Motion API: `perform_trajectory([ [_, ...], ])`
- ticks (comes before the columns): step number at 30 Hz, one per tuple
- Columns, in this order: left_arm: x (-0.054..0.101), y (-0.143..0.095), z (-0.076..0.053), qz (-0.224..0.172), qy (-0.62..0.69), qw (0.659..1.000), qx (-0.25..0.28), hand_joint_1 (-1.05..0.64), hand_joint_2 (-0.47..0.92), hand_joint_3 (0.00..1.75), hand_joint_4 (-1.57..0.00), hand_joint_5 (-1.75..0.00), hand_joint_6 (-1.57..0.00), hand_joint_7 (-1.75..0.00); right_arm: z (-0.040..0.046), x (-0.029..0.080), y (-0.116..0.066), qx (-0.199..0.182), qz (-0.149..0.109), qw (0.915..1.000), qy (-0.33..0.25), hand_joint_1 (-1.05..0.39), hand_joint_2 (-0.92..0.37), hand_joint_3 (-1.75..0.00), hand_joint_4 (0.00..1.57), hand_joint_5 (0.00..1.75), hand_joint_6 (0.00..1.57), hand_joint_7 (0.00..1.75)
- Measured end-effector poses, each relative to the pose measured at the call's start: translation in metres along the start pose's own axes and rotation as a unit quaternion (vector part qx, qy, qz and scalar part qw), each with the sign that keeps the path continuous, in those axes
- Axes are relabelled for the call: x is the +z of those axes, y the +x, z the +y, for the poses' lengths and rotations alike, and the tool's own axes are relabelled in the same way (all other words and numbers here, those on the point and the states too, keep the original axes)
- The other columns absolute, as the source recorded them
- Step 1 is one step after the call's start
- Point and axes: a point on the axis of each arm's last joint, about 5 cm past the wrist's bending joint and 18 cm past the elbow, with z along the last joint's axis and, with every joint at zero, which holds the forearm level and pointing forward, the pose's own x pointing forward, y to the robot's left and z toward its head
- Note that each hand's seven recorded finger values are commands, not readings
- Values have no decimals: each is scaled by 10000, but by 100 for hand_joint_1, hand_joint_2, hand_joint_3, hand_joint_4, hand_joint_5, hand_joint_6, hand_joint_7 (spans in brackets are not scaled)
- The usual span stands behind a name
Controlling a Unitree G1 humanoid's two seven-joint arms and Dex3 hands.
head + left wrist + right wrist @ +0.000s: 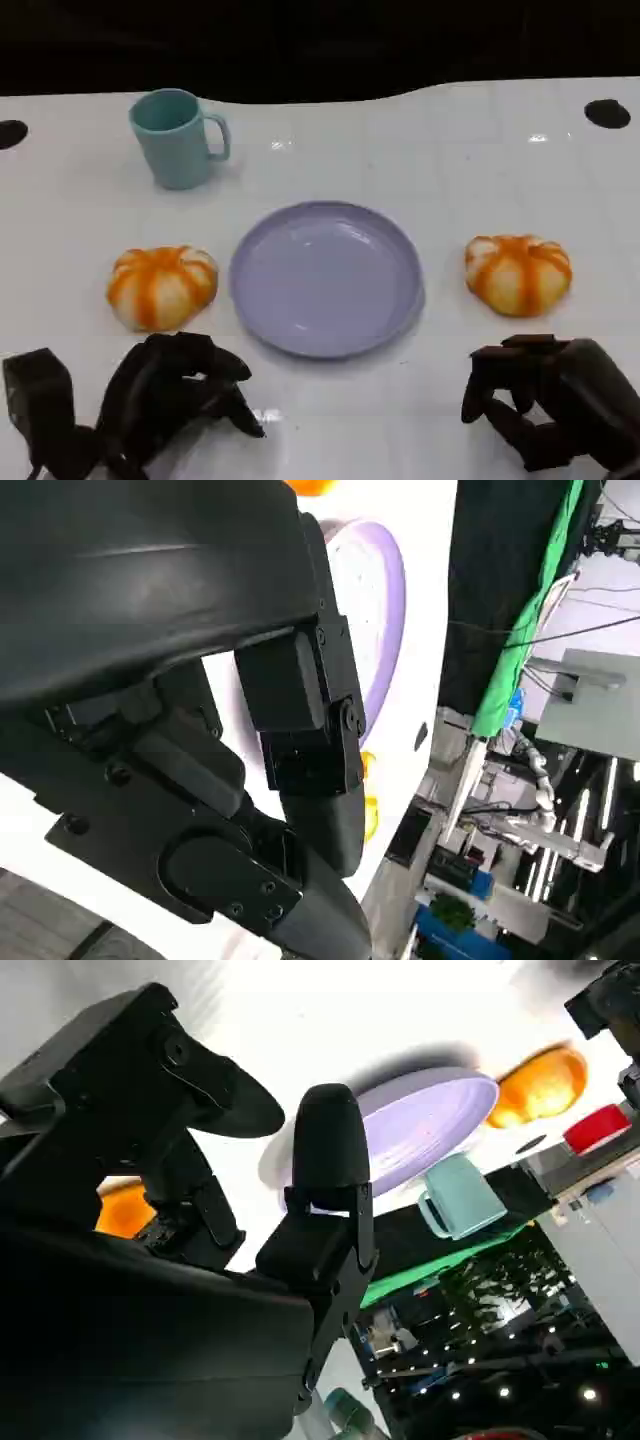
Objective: Grasp the bread from the table and place it into the plate.
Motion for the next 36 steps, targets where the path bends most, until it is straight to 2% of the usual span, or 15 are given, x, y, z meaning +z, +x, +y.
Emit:
perform_trajectory([
  [24,8,8,1,-43,33,10000,-3,-105,72,0,-157,-58,-157,-20,-8,-3,10,-63,8,10000,41,-10,-32,-126,89,174,85,123],
  [27,5,6,1,-37,28,10000,1,-105,72,0,-157,-58,-157,-20,-20,1,18,-123,-1,9999,84,-12,-40,-110,85,164,85,110],
  [31,5,6,1,-36,28,10000,0,-105,72,0,-157,-58,-157,-20,-48,15,40,-226,-69,9997,103,-16,-48,-85,81,134,86,82],
  [34,5,6,1,-35,28,10000,0,-105,72,0,-157,-58,-157,-21,-85,24,55,-350,-108,9993,85,-21,-57,-70,72,130,85,61],
  [36,5,6,1,-35,29,10000,-1,-105,72,0,-157,-58,-157,-20,-101,29,50,-420,-92,9990,73,-26,-67,-55,63,124,80,48],
])
